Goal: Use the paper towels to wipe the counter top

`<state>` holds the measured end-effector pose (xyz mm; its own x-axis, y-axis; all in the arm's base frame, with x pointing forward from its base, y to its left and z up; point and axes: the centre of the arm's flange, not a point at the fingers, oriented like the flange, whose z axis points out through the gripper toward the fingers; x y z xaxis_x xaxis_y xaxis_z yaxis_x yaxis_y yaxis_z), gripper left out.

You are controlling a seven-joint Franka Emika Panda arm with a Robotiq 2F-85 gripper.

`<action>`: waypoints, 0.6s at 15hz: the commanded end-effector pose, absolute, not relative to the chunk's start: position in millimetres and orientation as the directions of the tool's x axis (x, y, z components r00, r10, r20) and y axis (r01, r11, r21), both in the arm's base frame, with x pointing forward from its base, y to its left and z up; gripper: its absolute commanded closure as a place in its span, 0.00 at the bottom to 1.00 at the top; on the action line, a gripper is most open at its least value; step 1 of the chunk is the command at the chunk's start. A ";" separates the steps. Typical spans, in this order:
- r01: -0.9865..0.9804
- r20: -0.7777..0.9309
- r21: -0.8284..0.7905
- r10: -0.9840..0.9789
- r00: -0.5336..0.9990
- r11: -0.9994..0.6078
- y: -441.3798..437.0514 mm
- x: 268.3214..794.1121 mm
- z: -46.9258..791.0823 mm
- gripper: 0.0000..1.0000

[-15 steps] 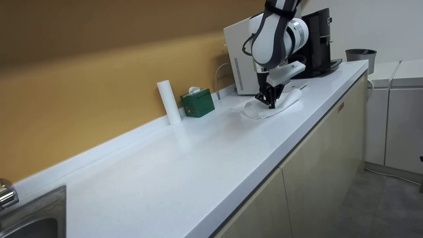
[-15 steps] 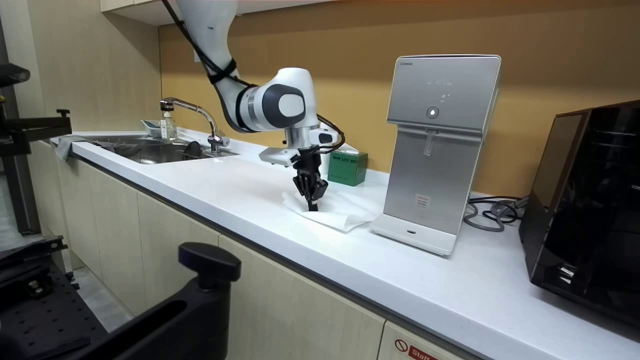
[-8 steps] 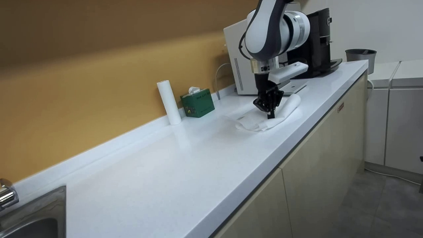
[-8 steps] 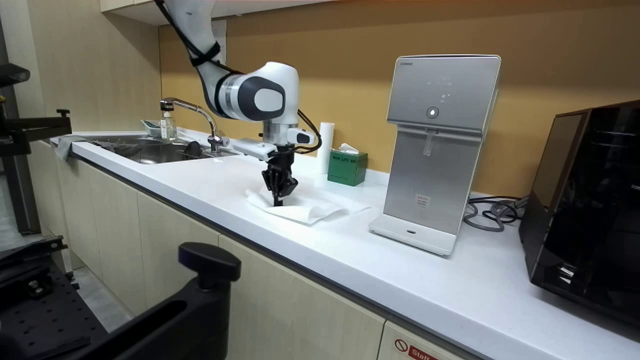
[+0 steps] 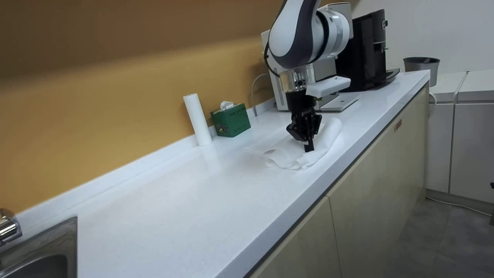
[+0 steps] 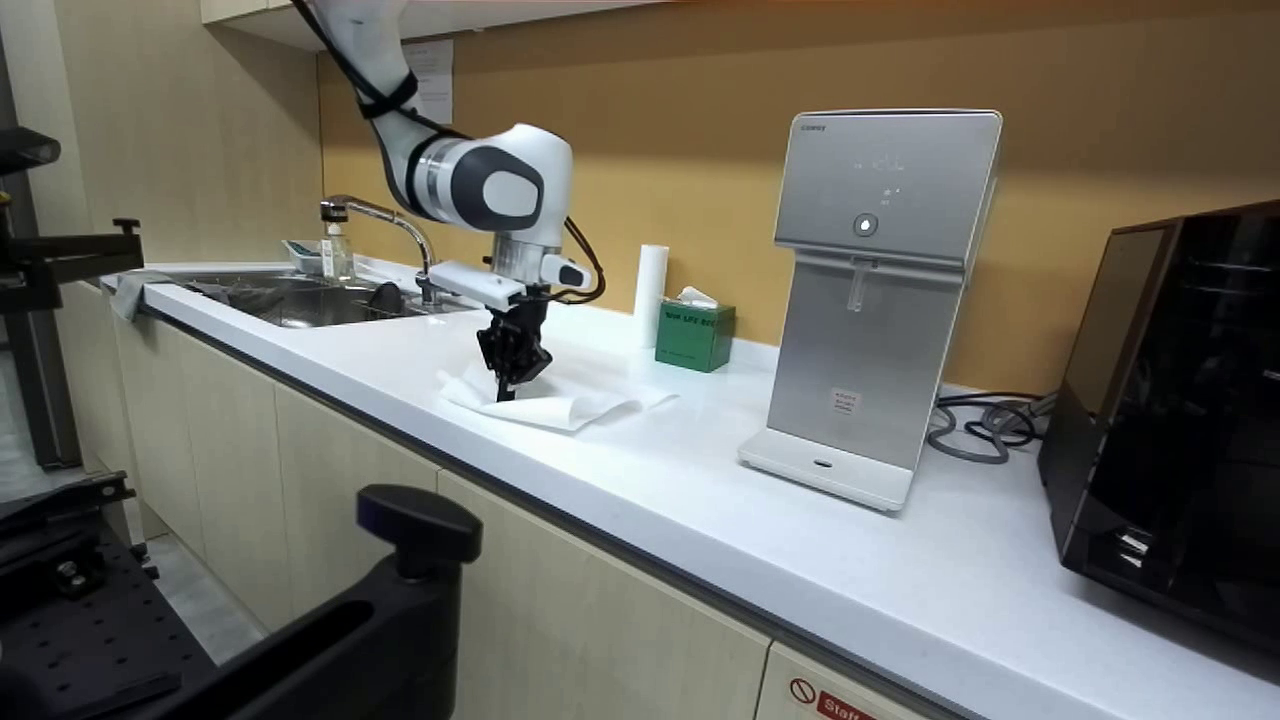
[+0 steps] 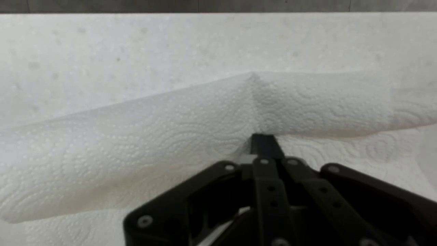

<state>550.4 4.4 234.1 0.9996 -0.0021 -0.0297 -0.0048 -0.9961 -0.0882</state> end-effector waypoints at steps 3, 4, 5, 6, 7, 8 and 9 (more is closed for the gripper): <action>-0.008 -0.090 -0.081 -0.001 0.996 -0.997 9.7 558.4 217.1 0.68; -0.003 -0.091 -0.087 0.005 0.996 -0.996 11.2 559.2 222.4 0.61; 0.003 -0.089 -0.095 0.012 0.996 -0.996 14.7 560.0 229.4 0.56; 0.007 -0.095 -0.099 0.016 0.995 -0.995 18.2 560.6 235.1 0.49; 0.011 -0.104 -0.103 0.022 0.994 -0.995 21.3 561.0 240.5 0.42; 0.013 -0.112 -0.110 0.025 0.993 -0.994 25.0 561.1 247.1 0.35; 0.017 -0.119 -0.111 0.030 0.992 -0.994 28.4 561.8 254.5 0.27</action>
<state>556.0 19.6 235.6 0.9952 0.0330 -0.0923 0.0238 -0.9948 -0.0988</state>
